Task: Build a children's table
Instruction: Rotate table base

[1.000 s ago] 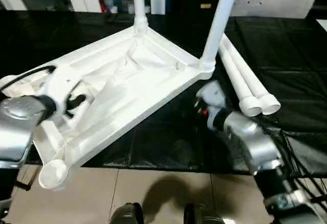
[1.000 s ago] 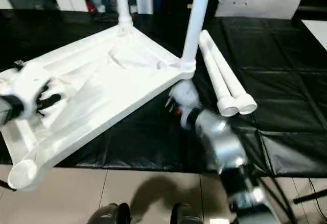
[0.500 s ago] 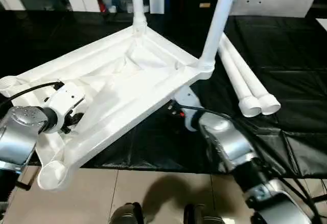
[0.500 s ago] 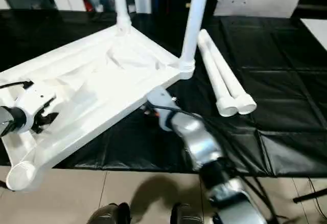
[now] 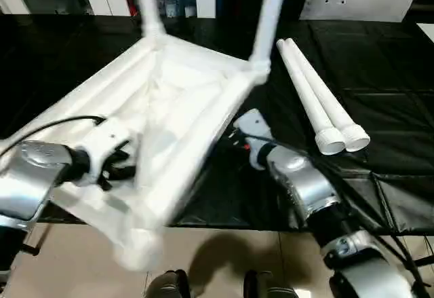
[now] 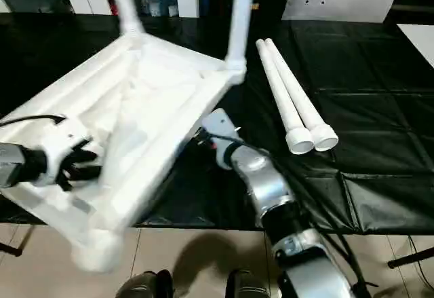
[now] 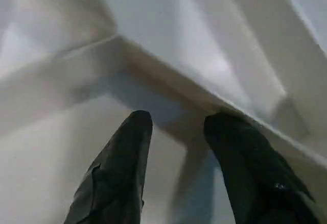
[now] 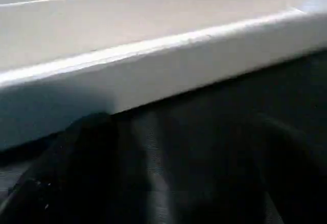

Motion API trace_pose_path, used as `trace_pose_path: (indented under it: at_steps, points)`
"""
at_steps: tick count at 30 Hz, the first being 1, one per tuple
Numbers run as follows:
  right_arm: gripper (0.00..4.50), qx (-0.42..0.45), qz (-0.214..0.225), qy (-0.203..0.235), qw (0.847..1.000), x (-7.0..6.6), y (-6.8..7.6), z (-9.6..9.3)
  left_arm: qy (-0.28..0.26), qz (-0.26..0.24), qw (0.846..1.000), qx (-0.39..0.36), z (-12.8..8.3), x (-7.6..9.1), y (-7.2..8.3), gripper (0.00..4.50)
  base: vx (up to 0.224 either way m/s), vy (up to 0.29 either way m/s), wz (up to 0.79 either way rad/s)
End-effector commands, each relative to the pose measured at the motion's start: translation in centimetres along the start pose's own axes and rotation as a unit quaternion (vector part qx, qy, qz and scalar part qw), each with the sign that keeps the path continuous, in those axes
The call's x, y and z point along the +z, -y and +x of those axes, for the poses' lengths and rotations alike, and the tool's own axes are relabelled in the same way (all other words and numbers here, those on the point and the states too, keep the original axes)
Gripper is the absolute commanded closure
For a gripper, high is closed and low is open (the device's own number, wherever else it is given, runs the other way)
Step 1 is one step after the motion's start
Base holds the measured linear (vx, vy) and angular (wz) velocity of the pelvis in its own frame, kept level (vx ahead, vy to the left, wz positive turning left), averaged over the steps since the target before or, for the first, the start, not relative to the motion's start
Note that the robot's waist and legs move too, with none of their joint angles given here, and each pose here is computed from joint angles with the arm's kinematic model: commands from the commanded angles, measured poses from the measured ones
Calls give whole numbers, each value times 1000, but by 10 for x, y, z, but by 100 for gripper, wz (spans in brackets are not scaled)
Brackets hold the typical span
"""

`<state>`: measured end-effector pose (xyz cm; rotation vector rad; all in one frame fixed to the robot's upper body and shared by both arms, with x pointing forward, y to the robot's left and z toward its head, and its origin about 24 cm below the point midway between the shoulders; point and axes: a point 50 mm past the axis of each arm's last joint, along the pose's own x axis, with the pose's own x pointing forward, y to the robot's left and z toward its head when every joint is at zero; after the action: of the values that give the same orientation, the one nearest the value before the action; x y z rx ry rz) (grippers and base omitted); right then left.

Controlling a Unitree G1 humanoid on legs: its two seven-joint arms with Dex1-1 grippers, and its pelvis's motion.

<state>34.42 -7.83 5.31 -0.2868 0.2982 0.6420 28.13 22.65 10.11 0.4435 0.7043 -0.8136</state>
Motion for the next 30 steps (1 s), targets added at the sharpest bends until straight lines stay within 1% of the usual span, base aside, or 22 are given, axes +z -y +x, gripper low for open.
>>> trace_pose_path:
  at_steps: [1,3,4,7,9,10,12,13,14,15,19,22,25,26,29,30]
  points:
    - [0,11,-8,9,1000,7,-8,5,45,30,996,-69,9,22,16,231,0,0,0]
    - [0,1,-8,15,1000,11,-2,5,66,31,994,-87,16,32,19,231,0,0,0]
    - [0,1,-8,15,1000,11,-2,5,66,31,994,-87,16,32,19,231,0,0,0]
    - [0,-4,-9,19,1000,13,2,6,78,34,992,-97,21,40,19,231,0,0,0]
    - [0,-8,-11,21,1000,15,5,6,81,35,992,-86,27,43,15,231,0,0,0]
    - [0,-14,-13,25,1000,17,8,6,78,40,994,-58,32,45,7,231,0,0,0]
    - [0,-20,-16,29,999,20,12,5,77,41,996,-21,37,47,-3,231,0,0,0]
    - [0,-22,-18,31,999,21,13,5,77,41,996,-8,38,48,-7,231,0,0,0]
    - [0,-32,-27,39,998,25,17,3,72,49,996,24,40,49,-16,231,0,0,0]
    - [0,-35,-30,44,998,27,20,2,75,50,995,39,41,51,-20,231,0,0,0]
    - [0,-52,-41,70,995,37,33,-5,105,35,989,93,47,60,-33,231,0,0,0]
    - [0,-69,-47,89,993,45,46,-14,137,26,979,148,55,64,-44,231,0,0,0]
    - [0,-73,-42,106,991,49,54,-23,173,19,971,164,57,67,-47,231,0,0,0]
    - [0,-68,-57,122,989,51,58,-32,200,13,969,142,56,71,-43,231,0,0,0]
    - [0,-49,-36,135,989,51,60,-44,224,23,968,108,52,74,-36,231,0,0,0]
    - [0,-49,-31,135,989,50,63,-51,236,40,968,78,49,74,-30,231,0,0,0]
